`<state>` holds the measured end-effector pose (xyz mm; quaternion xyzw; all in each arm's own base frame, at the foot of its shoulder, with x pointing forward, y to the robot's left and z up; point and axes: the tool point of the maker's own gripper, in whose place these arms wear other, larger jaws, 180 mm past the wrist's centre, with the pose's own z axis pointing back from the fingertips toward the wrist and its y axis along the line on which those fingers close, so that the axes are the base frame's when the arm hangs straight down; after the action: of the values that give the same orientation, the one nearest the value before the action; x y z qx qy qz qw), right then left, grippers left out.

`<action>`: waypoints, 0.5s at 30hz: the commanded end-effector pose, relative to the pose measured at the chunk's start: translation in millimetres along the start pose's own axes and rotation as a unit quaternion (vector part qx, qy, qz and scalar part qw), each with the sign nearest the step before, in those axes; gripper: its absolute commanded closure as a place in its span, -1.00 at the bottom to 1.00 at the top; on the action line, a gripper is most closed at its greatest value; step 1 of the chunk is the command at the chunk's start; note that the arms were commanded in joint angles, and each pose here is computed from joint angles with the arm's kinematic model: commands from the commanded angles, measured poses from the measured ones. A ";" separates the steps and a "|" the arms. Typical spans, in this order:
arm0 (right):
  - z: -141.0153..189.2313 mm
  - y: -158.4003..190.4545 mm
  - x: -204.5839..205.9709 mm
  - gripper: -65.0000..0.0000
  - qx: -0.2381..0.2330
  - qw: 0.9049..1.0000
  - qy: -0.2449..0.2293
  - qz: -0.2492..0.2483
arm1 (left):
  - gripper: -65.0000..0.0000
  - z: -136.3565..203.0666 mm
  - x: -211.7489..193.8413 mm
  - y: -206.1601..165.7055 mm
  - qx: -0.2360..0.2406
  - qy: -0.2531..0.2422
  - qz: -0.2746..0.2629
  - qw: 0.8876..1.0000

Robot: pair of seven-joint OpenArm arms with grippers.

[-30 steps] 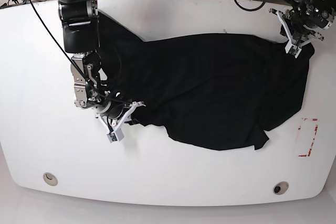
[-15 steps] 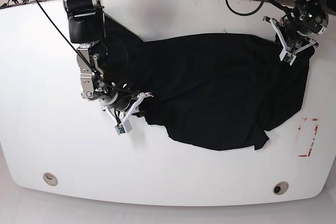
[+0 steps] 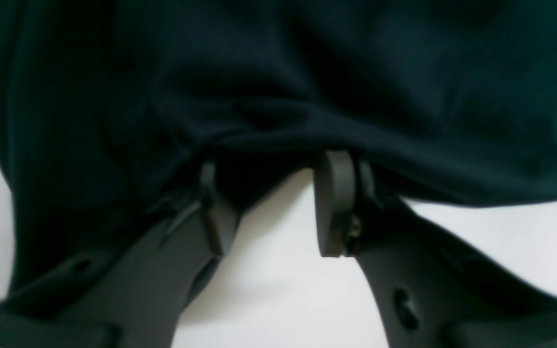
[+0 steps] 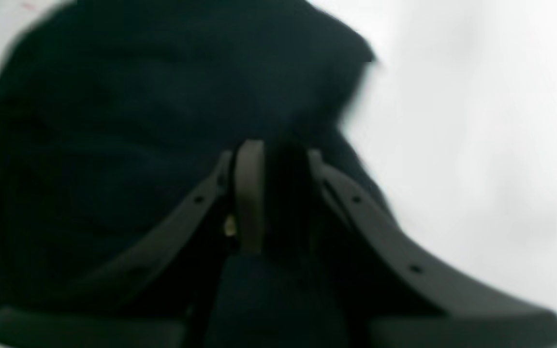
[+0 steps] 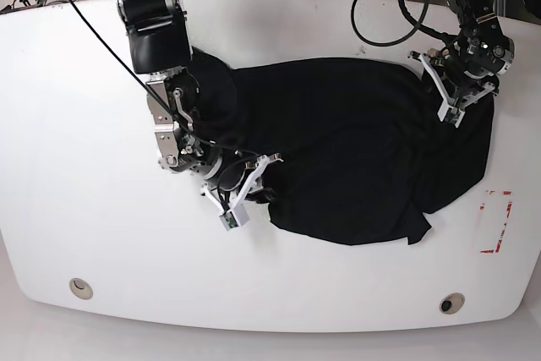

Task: Fold the T-shirt properly
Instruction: 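Pull the held shirt corner with the right gripper away from the left gripper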

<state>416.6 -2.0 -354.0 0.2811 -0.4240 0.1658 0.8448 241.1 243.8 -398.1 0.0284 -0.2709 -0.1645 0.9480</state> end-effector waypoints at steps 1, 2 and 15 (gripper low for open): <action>6.7 -14.2 22.6 0.62 -0.013 1.000 -0.022 0.012 | 0.23 12.0 10.9 20.2 0.035 -0.008 -0.004 0.999; 8.1 -17.2 22.9 0.62 -0.016 1.000 -0.022 0.012 | 0.25 13.2 9.9 22.5 0.038 -0.005 -0.005 0.999; 67.4 -140.8 62.5 0.15 -0.137 0.989 -0.048 -0.017 | 0.30 45.2 -6.5 72.6 0.113 0.013 0.007 0.994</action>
<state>461.9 -122.1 -355.0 0.1902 -0.4278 0.0937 0.8787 227.7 310.4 -365.1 0.1245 -0.2561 -0.1267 0.9502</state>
